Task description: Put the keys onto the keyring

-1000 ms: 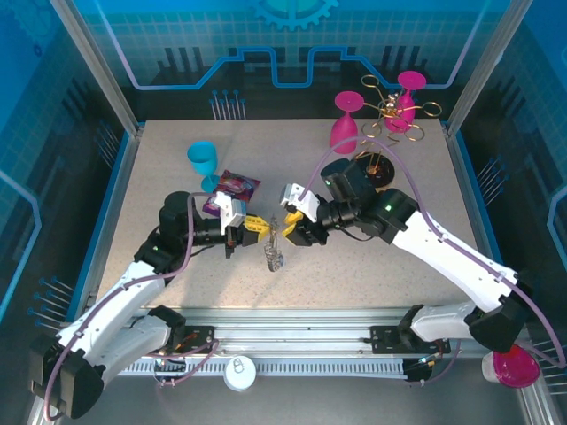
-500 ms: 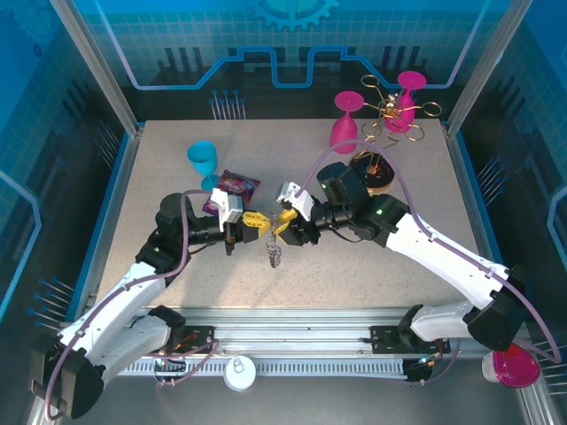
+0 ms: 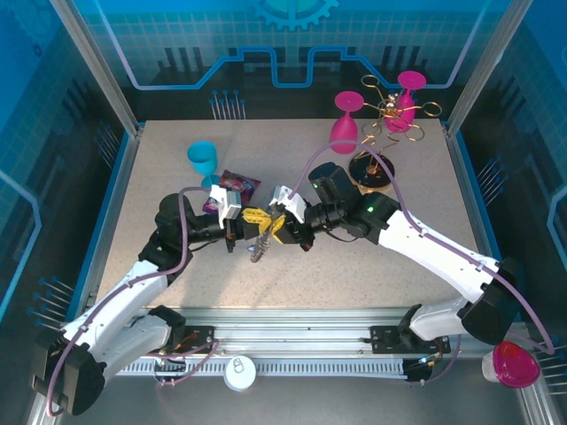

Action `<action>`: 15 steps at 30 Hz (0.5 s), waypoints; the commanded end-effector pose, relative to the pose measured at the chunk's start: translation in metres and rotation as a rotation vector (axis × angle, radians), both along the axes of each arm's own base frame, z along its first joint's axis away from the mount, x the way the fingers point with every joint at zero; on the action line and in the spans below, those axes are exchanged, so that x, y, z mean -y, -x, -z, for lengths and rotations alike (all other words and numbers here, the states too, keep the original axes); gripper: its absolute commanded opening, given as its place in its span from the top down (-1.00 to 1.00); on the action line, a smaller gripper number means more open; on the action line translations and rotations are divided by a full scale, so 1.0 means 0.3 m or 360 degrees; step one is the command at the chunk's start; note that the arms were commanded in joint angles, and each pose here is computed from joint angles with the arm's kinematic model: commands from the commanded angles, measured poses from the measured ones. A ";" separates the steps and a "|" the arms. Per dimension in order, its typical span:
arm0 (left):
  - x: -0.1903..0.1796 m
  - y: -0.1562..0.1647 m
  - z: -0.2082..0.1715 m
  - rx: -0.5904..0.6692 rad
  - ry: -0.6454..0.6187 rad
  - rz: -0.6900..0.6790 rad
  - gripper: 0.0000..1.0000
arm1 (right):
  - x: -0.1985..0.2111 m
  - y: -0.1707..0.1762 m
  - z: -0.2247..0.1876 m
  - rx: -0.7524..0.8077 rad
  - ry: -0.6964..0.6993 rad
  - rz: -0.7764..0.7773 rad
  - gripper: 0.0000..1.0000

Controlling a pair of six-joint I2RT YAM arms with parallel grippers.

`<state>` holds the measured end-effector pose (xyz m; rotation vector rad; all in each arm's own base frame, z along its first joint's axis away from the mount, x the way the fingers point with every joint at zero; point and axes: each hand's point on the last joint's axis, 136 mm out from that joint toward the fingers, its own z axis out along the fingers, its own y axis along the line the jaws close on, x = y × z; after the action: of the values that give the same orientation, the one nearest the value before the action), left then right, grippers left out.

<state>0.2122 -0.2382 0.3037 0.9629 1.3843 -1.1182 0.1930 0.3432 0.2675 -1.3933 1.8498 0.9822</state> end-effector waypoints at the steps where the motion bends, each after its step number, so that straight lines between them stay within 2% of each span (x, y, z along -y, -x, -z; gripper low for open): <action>1: 0.004 0.016 -0.034 0.0081 0.0045 0.0035 1.00 | -0.021 0.013 -0.046 0.0053 -0.0033 -0.0049 0.95; 3: 0.003 0.017 -0.030 0.0080 0.0044 0.0032 1.00 | -0.014 0.005 -0.051 0.0085 -0.0028 -0.0027 0.93; 7: 0.002 0.021 -0.026 0.0076 0.0041 0.0033 1.00 | 0.029 -0.020 -0.063 0.0164 -0.0016 0.0063 0.56; 10: 0.000 0.024 -0.026 0.0080 0.0040 0.0032 1.00 | 0.078 -0.033 -0.086 0.0189 -0.0036 0.0119 0.49; 15: 0.002 0.026 -0.021 0.0073 0.0036 0.0042 1.00 | 0.111 -0.024 -0.127 0.0196 -0.0091 0.0099 0.48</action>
<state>0.2120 -0.2381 0.3016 0.9637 1.3765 -1.1157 0.2036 0.3147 0.3004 -1.3129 1.7767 0.8758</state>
